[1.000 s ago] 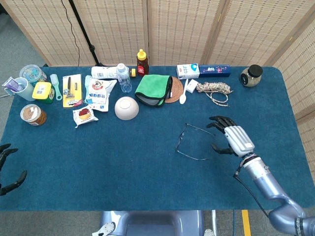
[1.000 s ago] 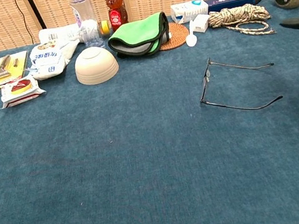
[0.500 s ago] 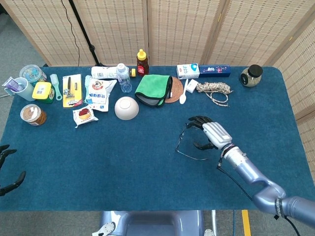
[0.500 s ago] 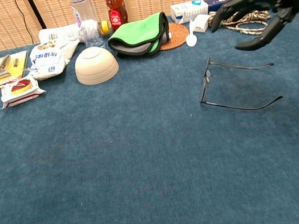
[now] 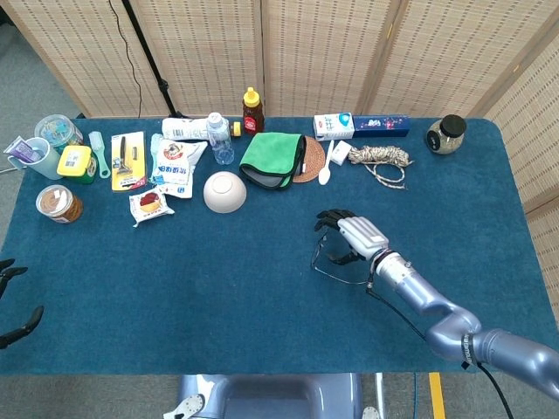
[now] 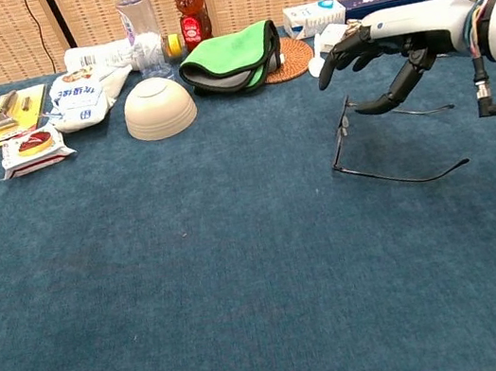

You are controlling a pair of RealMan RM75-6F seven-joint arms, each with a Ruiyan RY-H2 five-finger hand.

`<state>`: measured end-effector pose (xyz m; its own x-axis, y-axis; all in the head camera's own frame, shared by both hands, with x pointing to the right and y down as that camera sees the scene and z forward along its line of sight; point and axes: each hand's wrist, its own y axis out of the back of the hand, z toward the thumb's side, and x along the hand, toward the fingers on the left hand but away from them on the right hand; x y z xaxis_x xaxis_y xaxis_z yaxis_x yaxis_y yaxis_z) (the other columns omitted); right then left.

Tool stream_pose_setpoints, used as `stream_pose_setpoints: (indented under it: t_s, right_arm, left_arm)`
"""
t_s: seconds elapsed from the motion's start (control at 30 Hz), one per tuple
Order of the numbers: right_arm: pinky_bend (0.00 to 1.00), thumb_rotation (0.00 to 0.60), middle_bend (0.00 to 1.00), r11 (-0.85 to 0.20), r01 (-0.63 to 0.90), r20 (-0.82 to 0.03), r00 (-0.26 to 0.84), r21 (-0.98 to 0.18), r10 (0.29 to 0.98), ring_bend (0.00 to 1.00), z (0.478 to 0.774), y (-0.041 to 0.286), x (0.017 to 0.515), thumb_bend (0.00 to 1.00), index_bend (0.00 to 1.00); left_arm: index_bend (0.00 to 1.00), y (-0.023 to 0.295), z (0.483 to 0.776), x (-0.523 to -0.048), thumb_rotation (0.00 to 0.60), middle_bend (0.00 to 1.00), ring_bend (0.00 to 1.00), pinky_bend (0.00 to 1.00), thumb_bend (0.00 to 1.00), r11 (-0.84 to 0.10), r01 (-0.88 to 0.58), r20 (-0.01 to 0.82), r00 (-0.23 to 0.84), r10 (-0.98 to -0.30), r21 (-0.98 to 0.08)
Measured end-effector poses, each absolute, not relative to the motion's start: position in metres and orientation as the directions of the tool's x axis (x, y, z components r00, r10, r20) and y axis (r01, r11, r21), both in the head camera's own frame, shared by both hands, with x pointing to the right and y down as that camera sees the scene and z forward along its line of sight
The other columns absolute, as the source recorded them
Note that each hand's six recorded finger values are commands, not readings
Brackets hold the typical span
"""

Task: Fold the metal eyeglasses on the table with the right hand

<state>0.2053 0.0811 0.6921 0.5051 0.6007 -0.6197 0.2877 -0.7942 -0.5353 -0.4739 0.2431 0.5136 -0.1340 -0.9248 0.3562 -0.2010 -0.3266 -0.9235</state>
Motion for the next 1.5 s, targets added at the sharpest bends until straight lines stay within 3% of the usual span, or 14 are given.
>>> stream_pose_setpoints:
  t_s: [0.63,1.0,1.5]
  right_arm:
    - [0.09,0.600,0.17,-0.856,0.216,-0.715,0.476,-0.470,0.512,0.11,0.722,0.071,0.186,0.39,0.29]
    - [0.10,0.600,0.23,-0.865,0.146,-0.763,0.417,-0.480,0.494,0.17,0.733,0.067,0.204,0.39,0.33]
    - [0.11,0.600,0.24,-0.872,0.095,-0.812,0.326,-0.481,0.484,0.19,0.724,0.069,0.250,0.39,0.34]
  left_arm:
    - [0.26,0.245,0.513,-0.482,0.535,0.19,0.15,0.00,0.26,-0.320,-0.202,0.353,-0.156,-0.922,-0.925]
    - [0.26,0.244,0.512,-0.480,0.536,0.19,0.15,0.00,0.26,-0.313,-0.214,0.348,-0.146,-0.926,-0.925]
    - [0.26,0.238,0.514,-0.466,0.538,0.19,0.15,0.00,0.26,-0.306,-0.236,0.337,-0.104,-0.936,-0.922]
